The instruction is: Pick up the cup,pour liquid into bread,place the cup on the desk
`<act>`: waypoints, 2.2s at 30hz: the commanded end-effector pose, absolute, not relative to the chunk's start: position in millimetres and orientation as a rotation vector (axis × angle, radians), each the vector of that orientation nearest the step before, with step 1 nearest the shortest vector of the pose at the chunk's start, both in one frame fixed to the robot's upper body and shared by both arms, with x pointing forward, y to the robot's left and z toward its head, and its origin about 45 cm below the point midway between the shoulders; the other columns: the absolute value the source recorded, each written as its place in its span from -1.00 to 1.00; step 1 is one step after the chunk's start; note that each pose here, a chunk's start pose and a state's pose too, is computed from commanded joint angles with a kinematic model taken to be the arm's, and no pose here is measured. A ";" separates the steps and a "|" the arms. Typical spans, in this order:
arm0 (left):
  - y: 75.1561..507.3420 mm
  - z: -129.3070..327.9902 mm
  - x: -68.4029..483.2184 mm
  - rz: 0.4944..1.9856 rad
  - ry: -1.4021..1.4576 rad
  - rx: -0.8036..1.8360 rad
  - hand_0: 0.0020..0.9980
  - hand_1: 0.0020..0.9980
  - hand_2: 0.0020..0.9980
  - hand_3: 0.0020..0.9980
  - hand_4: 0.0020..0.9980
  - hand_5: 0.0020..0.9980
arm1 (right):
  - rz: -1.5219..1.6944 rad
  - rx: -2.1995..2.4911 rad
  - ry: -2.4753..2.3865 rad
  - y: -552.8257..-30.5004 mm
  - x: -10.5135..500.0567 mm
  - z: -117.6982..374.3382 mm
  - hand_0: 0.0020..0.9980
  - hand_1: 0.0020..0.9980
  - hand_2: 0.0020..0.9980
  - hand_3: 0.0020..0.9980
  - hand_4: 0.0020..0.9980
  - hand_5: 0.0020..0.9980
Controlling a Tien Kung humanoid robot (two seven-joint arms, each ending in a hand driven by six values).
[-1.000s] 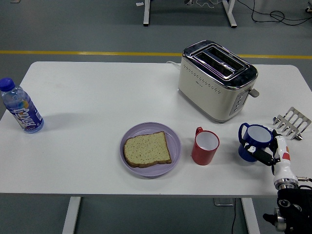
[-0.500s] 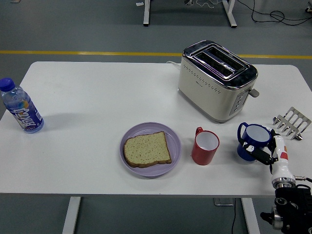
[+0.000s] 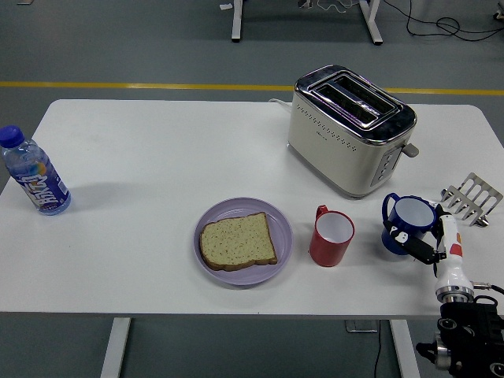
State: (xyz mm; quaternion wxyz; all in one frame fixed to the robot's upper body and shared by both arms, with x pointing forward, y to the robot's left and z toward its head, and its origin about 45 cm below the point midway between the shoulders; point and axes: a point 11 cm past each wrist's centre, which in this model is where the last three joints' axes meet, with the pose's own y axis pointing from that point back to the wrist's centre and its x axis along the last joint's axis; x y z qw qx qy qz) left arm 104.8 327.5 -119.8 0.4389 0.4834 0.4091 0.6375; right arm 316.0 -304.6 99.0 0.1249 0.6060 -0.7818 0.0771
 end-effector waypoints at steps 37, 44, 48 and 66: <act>327.6 -119.3 106.9 1.582 1.013 1.200 0.37 0.39 0.39 0.10 -0.49 1.00 | 0.232 1.757 -2.303 -307.3 311.2 85.6 -0.01 -0.25 -0.05 -0.05 0.42 -0.95; 327.3 -119.3 107.2 1.582 1.014 1.200 0.37 0.38 0.39 0.10 -0.49 1.00 | 0.238 1.752 -2.310 -308.3 311.4 82.4 -0.01 -0.24 -0.05 -0.05 0.41 -0.96; 327.2 -119.3 107.2 1.581 1.014 1.200 0.37 0.38 0.39 0.10 -0.49 1.00 | 0.245 1.755 -2.315 -308.1 311.9 82.4 -0.01 -0.24 -0.05 -0.05 0.41 -0.96; 326.0 -119.9 105.4 1.568 1.015 1.211 0.37 0.38 0.39 0.10 -0.49 1.00 | 0.238 1.729 -2.314 -312.7 308.9 75.0 0.01 -0.24 -0.05 -0.05 0.41 -0.98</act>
